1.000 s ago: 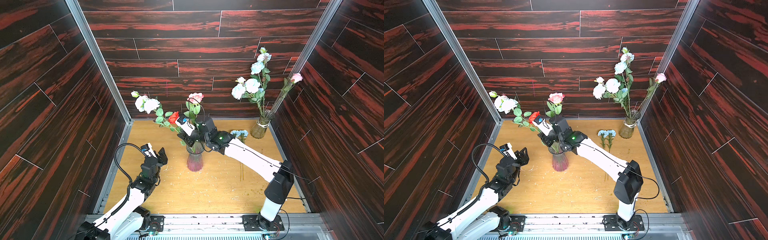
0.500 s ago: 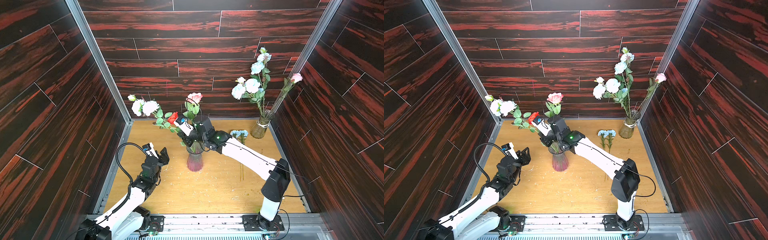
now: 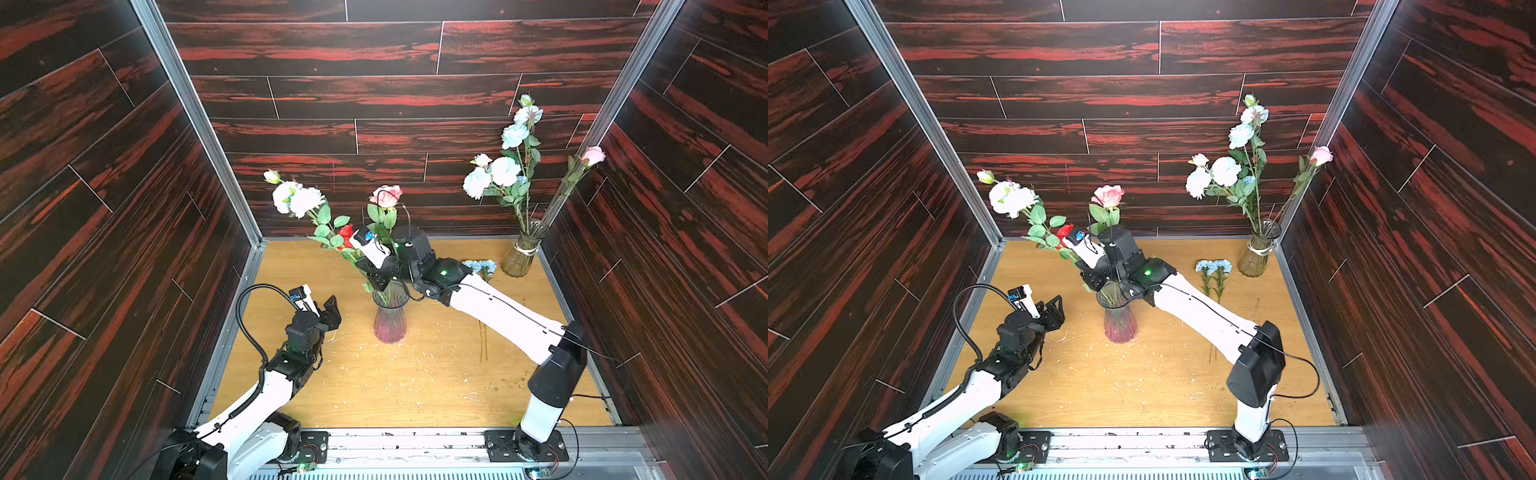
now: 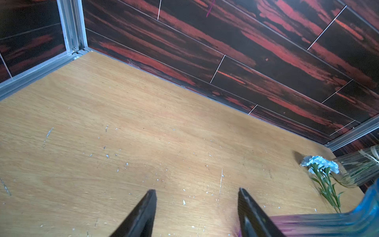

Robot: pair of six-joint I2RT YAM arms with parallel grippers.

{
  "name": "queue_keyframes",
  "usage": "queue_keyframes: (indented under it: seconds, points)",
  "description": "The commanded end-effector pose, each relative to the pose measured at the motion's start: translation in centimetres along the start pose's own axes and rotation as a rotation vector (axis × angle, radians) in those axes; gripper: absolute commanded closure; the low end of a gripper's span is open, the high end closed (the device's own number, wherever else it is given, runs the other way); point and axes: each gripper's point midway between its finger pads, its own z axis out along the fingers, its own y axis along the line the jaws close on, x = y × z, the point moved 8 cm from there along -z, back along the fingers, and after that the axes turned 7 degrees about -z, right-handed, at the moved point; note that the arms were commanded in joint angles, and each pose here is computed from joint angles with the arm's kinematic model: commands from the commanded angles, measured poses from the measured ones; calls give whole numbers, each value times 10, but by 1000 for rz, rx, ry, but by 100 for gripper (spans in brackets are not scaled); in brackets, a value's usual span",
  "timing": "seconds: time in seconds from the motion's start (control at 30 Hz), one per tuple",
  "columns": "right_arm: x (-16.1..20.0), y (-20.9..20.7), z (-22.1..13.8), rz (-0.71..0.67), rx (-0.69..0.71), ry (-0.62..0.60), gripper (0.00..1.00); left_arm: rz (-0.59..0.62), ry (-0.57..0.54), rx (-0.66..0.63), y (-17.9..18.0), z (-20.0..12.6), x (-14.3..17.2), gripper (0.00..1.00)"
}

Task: Pick out blue flowers from the vase
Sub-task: Pick up the flower from the vase.

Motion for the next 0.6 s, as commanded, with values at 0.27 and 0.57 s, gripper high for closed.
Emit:
queue_keyframes:
  seconds: [0.27, 0.57]
  points:
    - [-55, 4, -71, -5, -3, -195, 100, 7, -7, 15, -7, 6, -8, 35]
    - [-51, 2, -75, 1, 39, -193, 100, 6, 4, 20, -8, 9, -6, 35]
